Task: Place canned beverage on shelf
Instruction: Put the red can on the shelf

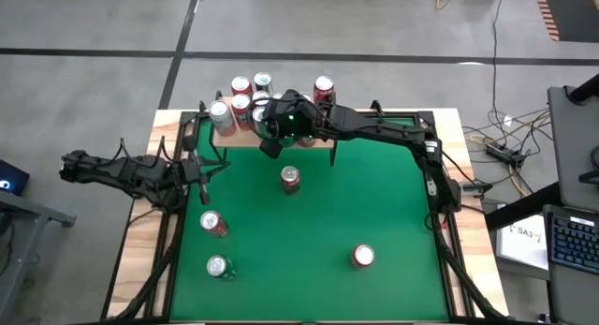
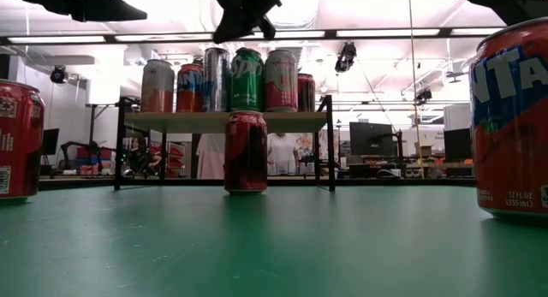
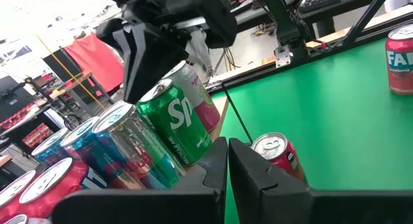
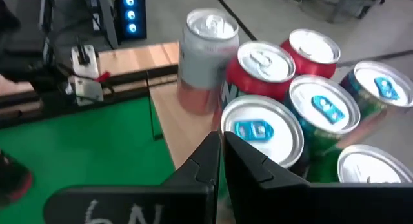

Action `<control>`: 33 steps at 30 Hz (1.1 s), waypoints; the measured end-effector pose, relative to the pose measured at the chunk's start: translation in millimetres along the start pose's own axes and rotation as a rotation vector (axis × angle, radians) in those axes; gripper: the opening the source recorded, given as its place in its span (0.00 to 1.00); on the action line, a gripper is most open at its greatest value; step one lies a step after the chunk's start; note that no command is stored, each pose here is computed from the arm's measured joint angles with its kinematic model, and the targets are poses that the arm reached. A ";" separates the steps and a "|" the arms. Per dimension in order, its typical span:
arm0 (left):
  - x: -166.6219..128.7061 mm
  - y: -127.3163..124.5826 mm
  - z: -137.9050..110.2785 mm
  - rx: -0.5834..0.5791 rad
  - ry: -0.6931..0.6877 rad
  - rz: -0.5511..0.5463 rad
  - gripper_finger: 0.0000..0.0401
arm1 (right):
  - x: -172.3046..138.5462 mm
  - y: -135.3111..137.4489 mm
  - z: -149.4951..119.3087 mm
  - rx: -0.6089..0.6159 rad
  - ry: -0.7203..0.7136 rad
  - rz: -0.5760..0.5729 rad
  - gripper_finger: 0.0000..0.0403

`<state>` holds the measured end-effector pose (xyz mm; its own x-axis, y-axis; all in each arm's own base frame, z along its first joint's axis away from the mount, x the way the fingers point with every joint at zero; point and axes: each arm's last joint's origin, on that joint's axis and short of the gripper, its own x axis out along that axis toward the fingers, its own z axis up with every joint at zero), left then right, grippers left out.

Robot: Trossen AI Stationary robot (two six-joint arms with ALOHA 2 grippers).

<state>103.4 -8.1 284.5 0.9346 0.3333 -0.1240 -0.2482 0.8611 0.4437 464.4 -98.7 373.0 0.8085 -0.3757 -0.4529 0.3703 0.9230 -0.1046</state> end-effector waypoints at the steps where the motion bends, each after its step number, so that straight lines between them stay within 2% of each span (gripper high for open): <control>1: 0.0 -0.1 -0.1 0.000 0.000 0.000 0.00 | 0.2 -1.2 -0.9 -0.004 0.009 -0.004 0.03; 9: 7.2 1.1 15.0 -0.106 -0.113 0.044 0.00 | -9.0 -5.8 1.3 -0.061 0.027 -0.029 0.03; 13: 20.2 -2.0 22.1 -0.037 -0.137 0.081 0.00 | -28.7 -10.0 10.0 -0.089 0.012 -0.029 0.03; 16: 29.9 2.6 24.4 0.066 -0.078 0.179 0.00 | -35.4 -15.5 12.5 -0.111 0.011 -0.037 0.03; 20: 39.0 24.2 36.4 0.124 -0.014 0.291 0.00 | -34.8 -23.0 12.7 -0.141 0.013 -0.048 0.03; 22: 44.3 35.8 41.8 0.141 0.010 0.282 0.00 | -33.0 -25.1 11.9 -0.152 0.017 -0.051 0.03; 28: 69.3 67.8 42.6 0.121 0.125 0.136 0.00 | -22.1 -26.0 6.2 -0.176 0.040 -0.052 0.03; 33: 96.4 93.0 32.5 0.093 0.261 0.191 0.00 | -19.1 -25.5 5.3 -0.175 0.038 -0.052 0.03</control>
<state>178.6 91.6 342.7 0.7736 0.5826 -0.2492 -0.3769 0.7392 0.5582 442.0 -115.5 389.0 0.7714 -0.4227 -0.4757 0.3231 0.9041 -0.2795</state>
